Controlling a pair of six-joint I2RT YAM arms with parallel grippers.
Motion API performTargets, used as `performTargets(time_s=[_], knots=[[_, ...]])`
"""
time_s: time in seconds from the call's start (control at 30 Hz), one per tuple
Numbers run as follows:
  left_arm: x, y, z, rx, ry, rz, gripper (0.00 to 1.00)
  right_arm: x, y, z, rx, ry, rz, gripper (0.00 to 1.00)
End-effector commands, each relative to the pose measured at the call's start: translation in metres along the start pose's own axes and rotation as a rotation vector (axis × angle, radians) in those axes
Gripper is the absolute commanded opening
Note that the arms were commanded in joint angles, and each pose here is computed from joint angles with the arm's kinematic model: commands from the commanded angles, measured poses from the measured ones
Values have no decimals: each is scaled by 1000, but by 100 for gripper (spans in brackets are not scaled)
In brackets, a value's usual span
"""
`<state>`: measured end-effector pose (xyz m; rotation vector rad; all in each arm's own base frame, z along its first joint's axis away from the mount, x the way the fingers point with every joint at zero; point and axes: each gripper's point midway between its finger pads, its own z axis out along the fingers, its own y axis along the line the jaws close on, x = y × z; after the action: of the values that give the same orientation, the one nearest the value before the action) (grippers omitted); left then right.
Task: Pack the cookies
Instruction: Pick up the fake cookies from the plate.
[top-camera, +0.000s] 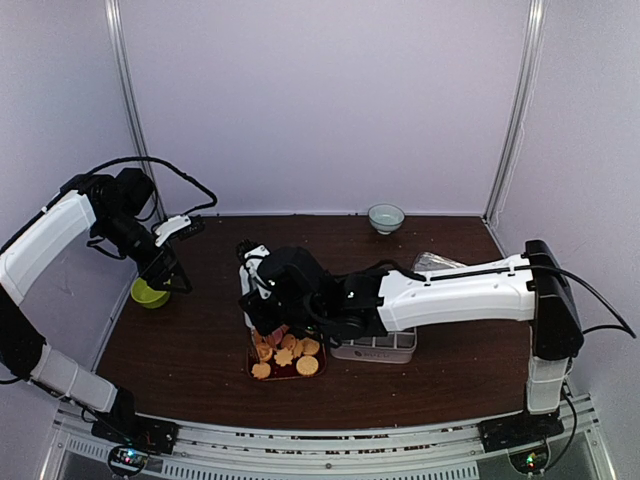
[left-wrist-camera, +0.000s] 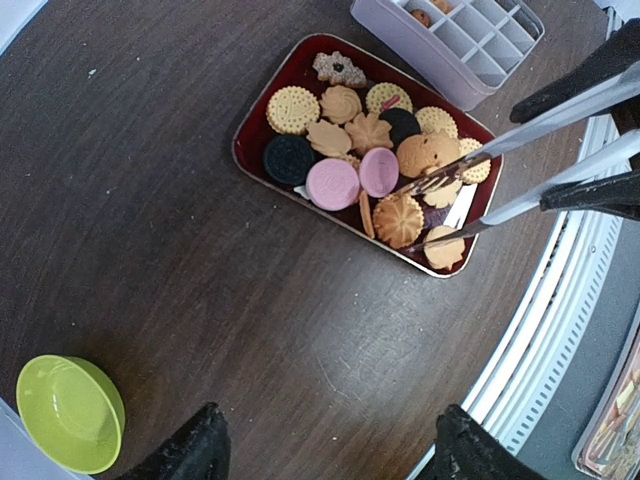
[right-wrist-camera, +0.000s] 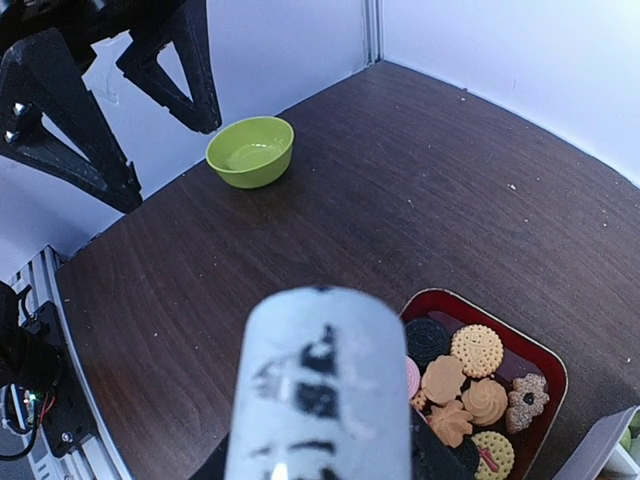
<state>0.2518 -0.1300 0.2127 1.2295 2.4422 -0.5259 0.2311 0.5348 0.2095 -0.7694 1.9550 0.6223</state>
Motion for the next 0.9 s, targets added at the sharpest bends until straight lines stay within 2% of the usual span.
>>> performTargets(time_s=[0.0, 0.43, 0.87], knots=[[-2, 0, -3, 5, -20, 10, 73, -23, -2, 3, 25, -89, 19, 40], [-2, -1, -2, 15, -13, 12, 72, -2, -10, 16, 60, -53, 1, 39], [-2, -3, -1, 31, -12, 8, 71, 11, -28, -8, 111, -31, -40, 35]])
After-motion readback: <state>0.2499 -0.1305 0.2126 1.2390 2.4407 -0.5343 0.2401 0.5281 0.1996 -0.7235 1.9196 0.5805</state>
